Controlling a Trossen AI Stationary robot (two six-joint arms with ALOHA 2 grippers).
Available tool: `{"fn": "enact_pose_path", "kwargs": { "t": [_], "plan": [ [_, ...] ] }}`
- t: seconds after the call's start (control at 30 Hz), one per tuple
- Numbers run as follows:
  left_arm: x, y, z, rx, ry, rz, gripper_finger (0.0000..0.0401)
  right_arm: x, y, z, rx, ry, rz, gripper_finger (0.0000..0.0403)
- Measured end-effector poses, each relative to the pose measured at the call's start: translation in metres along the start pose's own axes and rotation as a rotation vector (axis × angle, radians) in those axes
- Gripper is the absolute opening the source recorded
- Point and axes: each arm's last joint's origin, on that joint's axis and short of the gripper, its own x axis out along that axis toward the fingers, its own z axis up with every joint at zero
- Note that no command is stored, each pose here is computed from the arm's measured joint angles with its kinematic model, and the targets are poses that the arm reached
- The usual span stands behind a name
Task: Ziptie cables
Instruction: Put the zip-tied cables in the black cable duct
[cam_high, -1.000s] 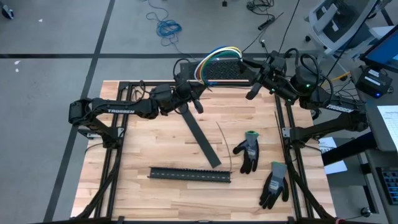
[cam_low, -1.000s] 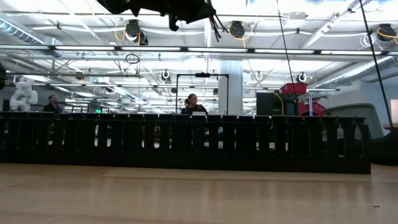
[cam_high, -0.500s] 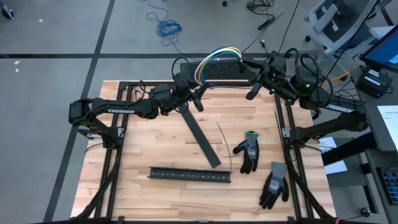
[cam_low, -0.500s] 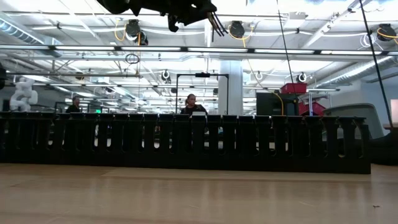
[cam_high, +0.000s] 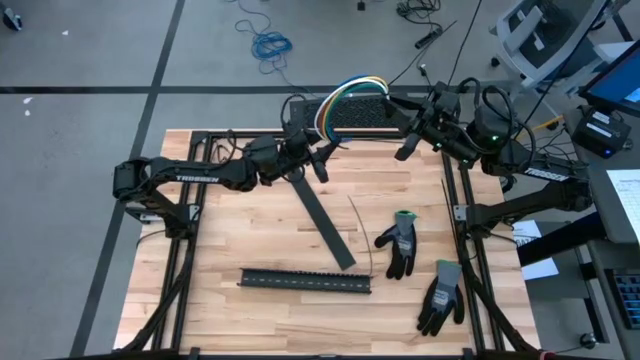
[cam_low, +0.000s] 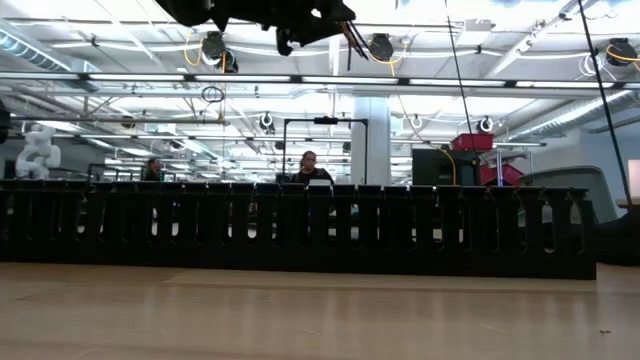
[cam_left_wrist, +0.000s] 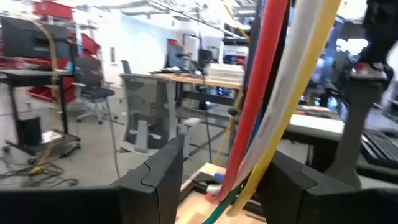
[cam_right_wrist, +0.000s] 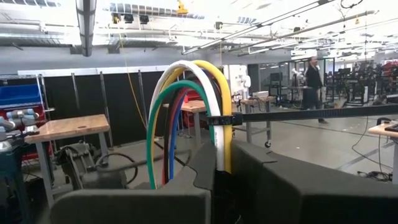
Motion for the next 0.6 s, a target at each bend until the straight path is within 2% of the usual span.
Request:
{"fn": "enact_pose_path", "kwargs": {
  "t": [0.47,0.53,0.6],
  "plan": [
    [0.001,-0.0013,0.0031,-0.014,-0.054,-0.013,0.0175,0.0,0.0,0.0001,0.012,0.0,0.0,0.0016],
    [0.0006,-0.0027,0.0031,0.001,-0.055,-0.003,0.0163,0.0,0.0,0.0,0.012,0.0,0.0,0.0016],
    [0.0004,-0.0025,0.0031,0.007,-0.055,0.022,0.012,0.0,0.0,0.0,0.012,0.0,0.0,0.0016]
  ]
}}
